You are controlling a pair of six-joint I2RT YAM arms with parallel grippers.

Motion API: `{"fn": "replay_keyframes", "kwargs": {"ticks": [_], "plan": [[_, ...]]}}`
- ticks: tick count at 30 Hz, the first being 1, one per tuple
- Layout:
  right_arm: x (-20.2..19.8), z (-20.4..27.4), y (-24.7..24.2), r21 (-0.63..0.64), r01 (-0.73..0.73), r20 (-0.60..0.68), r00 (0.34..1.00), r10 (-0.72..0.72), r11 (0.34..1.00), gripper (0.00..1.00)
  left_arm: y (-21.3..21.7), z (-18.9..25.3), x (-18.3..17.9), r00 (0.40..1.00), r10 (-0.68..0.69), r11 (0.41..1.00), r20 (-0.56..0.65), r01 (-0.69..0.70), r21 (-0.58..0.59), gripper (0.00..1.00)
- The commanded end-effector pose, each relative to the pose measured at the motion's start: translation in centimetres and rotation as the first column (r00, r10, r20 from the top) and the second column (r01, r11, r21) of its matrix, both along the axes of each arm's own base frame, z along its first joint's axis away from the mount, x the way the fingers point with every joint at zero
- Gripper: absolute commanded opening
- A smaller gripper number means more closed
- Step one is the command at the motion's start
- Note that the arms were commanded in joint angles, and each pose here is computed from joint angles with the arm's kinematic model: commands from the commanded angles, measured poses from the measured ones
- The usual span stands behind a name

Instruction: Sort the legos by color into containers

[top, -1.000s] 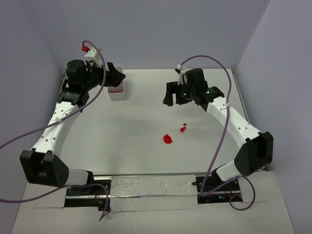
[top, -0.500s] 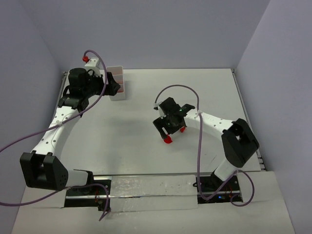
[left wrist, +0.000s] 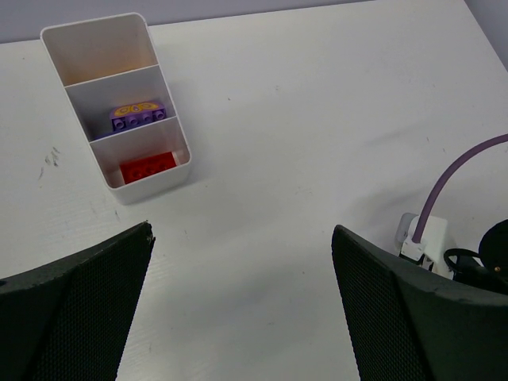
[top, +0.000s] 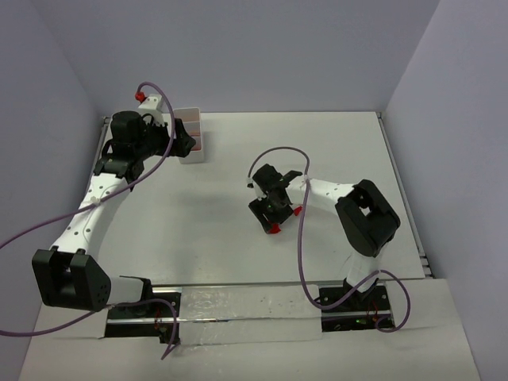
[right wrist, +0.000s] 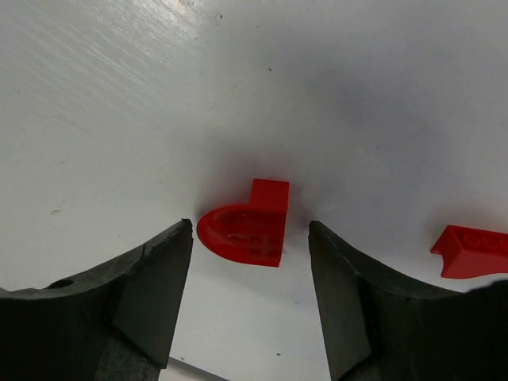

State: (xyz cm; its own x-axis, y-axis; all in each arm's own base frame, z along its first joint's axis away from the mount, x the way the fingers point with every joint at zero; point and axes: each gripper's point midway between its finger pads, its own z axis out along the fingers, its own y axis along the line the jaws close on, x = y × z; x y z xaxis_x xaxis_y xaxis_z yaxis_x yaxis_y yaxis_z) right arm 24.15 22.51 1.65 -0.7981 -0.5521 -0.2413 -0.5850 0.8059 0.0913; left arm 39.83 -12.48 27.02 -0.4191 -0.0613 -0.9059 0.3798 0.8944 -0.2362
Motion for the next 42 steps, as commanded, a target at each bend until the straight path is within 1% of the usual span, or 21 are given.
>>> {"fn": "replay_keyframes", "kwargs": {"ticks": [1,3,8,11,14,18,19,21,22,23,24,26,28,30,33,38,42], "plan": [[0.6,0.8,1.4,0.032,-0.017,0.003,1.000,0.017,0.999,0.60,-0.1,1.4,0.2,0.999,-0.017,1.000,0.040,0.017,0.000,0.99],[0.6,1.0,1.6,0.038,-0.019,-0.002,1.000,0.019,0.999,0.52,-0.1,1.3,0.3,0.999,-0.015,1.000,0.038,0.015,0.000,0.99],[0.6,2.6,2.9,0.105,-0.031,-0.005,0.999,0.032,0.994,0.40,-0.2,1.0,0.3,1.000,-0.018,1.000,0.019,0.018,-0.017,0.99],[0.7,4.5,4.1,0.179,-0.044,-0.004,0.999,0.046,0.983,0.35,0.1,0.3,0.2,1.000,-0.022,0.999,-0.008,0.022,-0.043,0.99],[1.0,7.1,5.3,0.289,-0.030,-0.020,0.999,0.037,0.957,0.33,-0.4,-0.5,-0.8,0.994,-0.100,0.990,-0.042,0.095,-0.108,0.99],[3.2,12.7,6.5,0.509,0.038,-0.062,0.998,-0.007,0.860,0.30,-1.4,-1.2,-2.3,0.978,-0.201,0.964,-0.047,0.189,-0.190,0.97],[4.2,14.2,6.9,0.560,0.075,-0.067,0.997,-0.046,0.825,0.29,-1.7,-1.7,-3.1,0.974,-0.222,0.955,-0.048,0.208,-0.210,0.97],[6.5,16.9,6.2,0.658,0.168,-0.100,0.986,-0.136,0.734,0.15,-2.1,-2.0,-3.7,0.973,-0.226,0.948,-0.041,0.211,-0.238,0.95],[7.1,18.5,5.9,0.700,0.195,-0.100,0.979,-0.175,0.687,0.14,-2.2,-2.1,-3.8,0.973,-0.224,0.945,-0.047,0.206,-0.253,0.93],[8.4,19.6,5.7,0.741,0.243,-0.123,0.965,-0.230,0.626,0.14,-2.5,-2.4,-3.9,0.974,-0.222,0.946,-0.051,0.202,-0.255,0.91],[8.5,20.1,5.7,0.752,0.244,-0.122,0.965,-0.234,0.613,0.14,-2.5,-2.5,-4.0,0.974,-0.221,0.945,-0.054,0.201,-0.257,0.90],[10.0,22.2,5.8,0.790,0.327,-0.189,0.934,-0.302,0.519,0.14,-3.5,-2.8,-4.3,0.972,-0.230,0.947,-0.048,0.212,-0.241,0.88],[10.7,22.9,6.0,0.794,0.379,-0.235,0.913,-0.334,0.476,0.14,-4.5,-2.9,-4.5,0.967,-0.250,0.946,-0.043,0.235,-0.224,0.88],[11.6,23.3,6.2,0.780,0.476,-0.327,0.864,-0.384,0.407,0.13,-6.4,-2.5,-4.5,0.960,-0.278,0.946,-0.033,0.267,-0.182,0.86],[12.3,23.0,6.5,0.750,0.566,-0.417,0.806,-0.419,0.342,0.12,-9.1,-1.6,-4.6,0.944,-0.329,0.935,-0.017,0.323,-0.145,0.86],[12.3,21.5,6.9,0.696,0.656,-0.522,0.741,-0.423,0.290,0.11,-12.4,-0.9,-4.2,0.923,-0.385,0.913,-0.020,0.378,-0.157,0.85],[11.9,21.1,6.9,0.684,0.678,-0.552,0.722,-0.416,0.268,0.09,-14.0,-0.8,-4.3,0.908,-0.420,0.896,-0.014,0.412,-0.167,0.83]]}}
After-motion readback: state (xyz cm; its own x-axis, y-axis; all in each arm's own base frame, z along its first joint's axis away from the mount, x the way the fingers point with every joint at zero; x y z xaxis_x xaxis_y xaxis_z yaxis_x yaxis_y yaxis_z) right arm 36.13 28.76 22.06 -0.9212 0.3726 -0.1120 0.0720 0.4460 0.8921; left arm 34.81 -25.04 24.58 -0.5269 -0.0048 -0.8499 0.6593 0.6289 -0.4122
